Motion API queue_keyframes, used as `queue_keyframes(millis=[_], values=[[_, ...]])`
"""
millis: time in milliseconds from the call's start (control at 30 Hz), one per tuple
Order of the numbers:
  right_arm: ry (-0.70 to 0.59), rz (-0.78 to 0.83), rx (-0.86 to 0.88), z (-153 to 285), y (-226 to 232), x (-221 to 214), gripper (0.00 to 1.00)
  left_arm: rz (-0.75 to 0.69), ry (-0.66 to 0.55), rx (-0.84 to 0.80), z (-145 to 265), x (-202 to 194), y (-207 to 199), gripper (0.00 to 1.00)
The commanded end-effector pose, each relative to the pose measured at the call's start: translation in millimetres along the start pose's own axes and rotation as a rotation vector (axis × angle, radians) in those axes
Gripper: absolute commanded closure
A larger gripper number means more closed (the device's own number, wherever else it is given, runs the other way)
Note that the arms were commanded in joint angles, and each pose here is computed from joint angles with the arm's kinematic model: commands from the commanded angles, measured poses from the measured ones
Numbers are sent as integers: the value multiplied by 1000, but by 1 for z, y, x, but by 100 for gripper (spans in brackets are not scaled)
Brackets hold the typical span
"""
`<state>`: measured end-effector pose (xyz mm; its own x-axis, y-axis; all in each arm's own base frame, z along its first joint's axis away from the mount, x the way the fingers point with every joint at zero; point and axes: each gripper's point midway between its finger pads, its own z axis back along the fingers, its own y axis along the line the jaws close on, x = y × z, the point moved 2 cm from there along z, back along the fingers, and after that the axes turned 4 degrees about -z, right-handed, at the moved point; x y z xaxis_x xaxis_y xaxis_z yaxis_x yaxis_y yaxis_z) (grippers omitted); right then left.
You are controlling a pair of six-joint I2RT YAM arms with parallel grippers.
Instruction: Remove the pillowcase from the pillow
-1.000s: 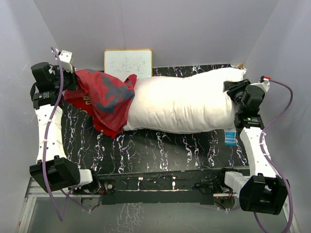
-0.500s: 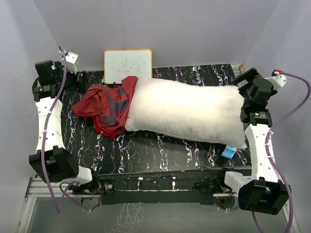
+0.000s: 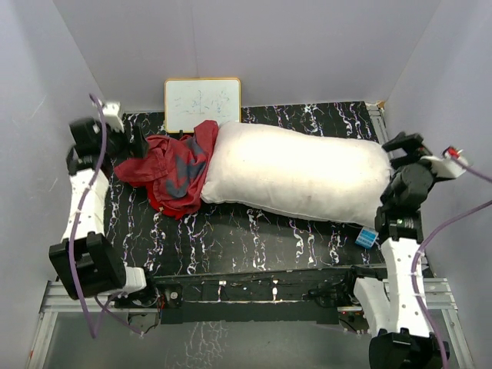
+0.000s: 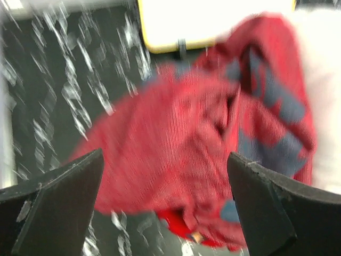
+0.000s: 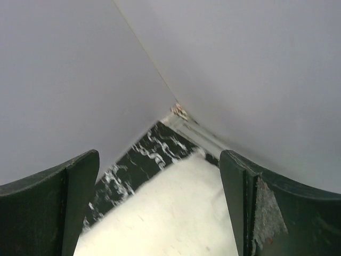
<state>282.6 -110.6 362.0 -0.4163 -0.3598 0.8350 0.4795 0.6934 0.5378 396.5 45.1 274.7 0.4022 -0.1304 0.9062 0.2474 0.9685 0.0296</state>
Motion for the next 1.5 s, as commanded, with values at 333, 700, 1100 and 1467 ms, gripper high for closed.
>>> queue_keyframes(millis=[333, 700, 1100, 1467], values=[[253, 119, -3, 34, -77, -142, 2, 177, -157, 93, -25, -178, -35, 3], [347, 190, 224, 42, -83, -218, 2, 253, -167, 149, -58, -215, -27, 3], [334, 331, 467, 45, -53, -258, 2, 47, -144, 124, -69, -224, -61, 3], [398, 458, 517, 45, -37, -300, 2, 60, -159, 144, -69, -223, -59, 3]])
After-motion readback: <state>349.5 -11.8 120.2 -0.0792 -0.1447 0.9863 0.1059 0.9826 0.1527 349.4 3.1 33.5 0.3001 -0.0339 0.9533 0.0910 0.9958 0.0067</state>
